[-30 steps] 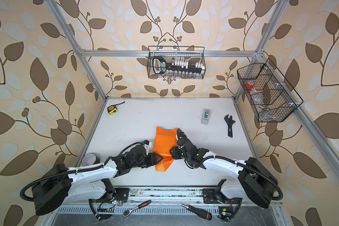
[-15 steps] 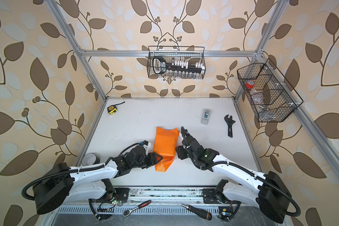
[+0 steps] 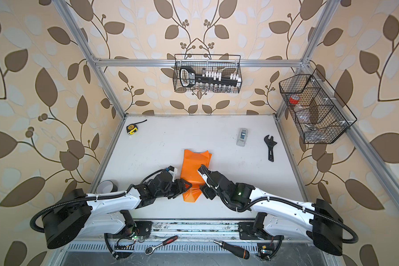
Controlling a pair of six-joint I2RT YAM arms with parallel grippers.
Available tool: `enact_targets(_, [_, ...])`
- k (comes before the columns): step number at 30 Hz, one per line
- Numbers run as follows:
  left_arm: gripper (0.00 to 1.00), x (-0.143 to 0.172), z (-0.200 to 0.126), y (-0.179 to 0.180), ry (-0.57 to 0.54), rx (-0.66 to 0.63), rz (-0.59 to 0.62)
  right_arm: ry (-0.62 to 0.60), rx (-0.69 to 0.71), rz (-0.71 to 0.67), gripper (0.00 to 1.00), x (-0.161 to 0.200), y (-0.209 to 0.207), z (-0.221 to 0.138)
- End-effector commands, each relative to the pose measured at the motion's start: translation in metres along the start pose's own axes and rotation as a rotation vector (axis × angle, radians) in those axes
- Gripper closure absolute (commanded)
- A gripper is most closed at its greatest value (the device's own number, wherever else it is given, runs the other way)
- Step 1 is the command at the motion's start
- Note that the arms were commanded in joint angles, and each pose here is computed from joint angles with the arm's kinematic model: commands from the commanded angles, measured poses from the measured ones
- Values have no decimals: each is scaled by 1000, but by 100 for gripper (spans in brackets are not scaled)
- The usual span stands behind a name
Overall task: Wrap a gift box in wrapping paper
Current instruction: Fold the wrapping paper for the gift box.
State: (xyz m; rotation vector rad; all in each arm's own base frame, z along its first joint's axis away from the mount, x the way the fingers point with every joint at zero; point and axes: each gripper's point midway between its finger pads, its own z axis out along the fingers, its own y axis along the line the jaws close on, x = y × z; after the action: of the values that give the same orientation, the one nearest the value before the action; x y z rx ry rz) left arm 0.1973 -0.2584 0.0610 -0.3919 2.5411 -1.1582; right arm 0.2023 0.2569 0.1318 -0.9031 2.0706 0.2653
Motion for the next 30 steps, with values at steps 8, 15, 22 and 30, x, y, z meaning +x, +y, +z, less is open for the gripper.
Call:
enact_targets(8, [41,-14,4,-32,-48,87,-20,-78,8,-271,18,-11,27,18])
enact_targets(15, [41,-14,5,-26,-60,88,-50,-89,39,-307,14,-1,23,27])
enact_targets(22, [41,-22,-5,-34,-103,109,-40,-61,103,-315,16,7,11,28])
enact_targets(30, [40,-17,6,-26,-75,85,-39,-162,66,103,45,-15,0,-23])
